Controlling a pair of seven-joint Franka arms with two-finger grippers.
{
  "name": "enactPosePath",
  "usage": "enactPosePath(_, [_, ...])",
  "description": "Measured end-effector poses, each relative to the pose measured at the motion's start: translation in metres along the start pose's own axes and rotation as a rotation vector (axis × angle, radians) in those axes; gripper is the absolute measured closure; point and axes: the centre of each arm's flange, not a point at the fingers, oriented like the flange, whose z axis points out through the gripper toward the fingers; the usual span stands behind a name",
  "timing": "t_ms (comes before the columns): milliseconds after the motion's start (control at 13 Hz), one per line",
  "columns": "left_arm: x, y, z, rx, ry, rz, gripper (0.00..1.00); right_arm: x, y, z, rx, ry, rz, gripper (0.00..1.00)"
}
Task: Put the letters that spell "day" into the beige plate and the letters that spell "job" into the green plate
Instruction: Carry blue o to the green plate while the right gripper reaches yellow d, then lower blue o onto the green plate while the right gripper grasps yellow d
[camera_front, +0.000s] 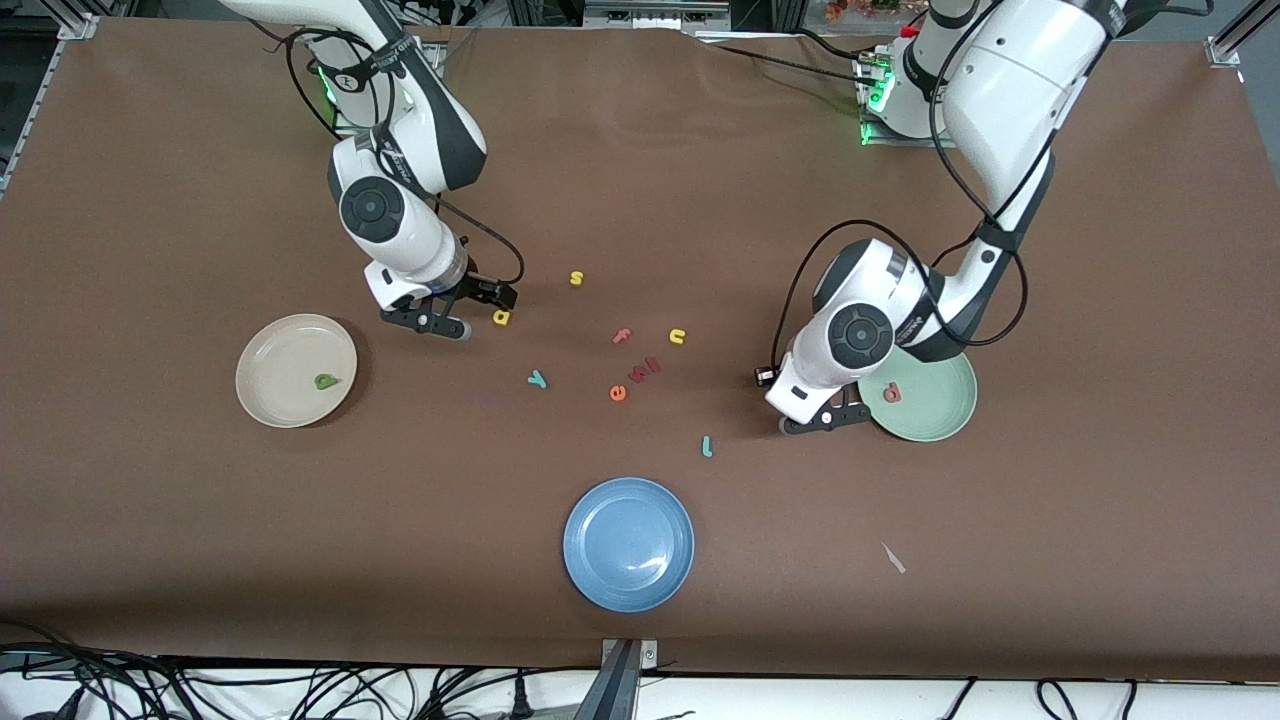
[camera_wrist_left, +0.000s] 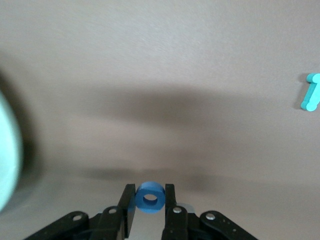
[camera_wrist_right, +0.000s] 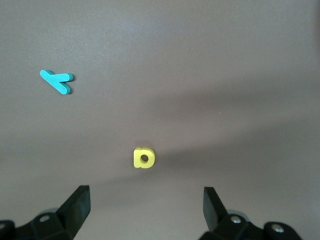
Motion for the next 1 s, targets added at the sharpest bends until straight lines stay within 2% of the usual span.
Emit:
enactPosePath(309, [0.008, -0.034, -0.042, 0.033, -0.013, 0.041, 0.75, -0.016, -0.006, 0.011, 0.0, 0.03, -0.029, 0.0])
enactPosePath(540, [0.019, -0.072, -0.067, 0.052, -0.036, 0.081, 0.75, -0.032, -0.014, 0.028, -0.05, 0.029, -0.097, 0.0])
enactPosePath(849, [0.033, -0.134, -0.079, 0.072, -0.113, 0.145, 0.75, -0.03, -0.012, 0.045, -0.052, 0.026, -0.102, 0.0])
enactPosePath(1003, [0.041, -0.174, -0.066, 0.062, -0.151, 0.175, 0.75, -0.028, -0.011, 0.052, -0.046, 0.029, -0.098, 0.0])
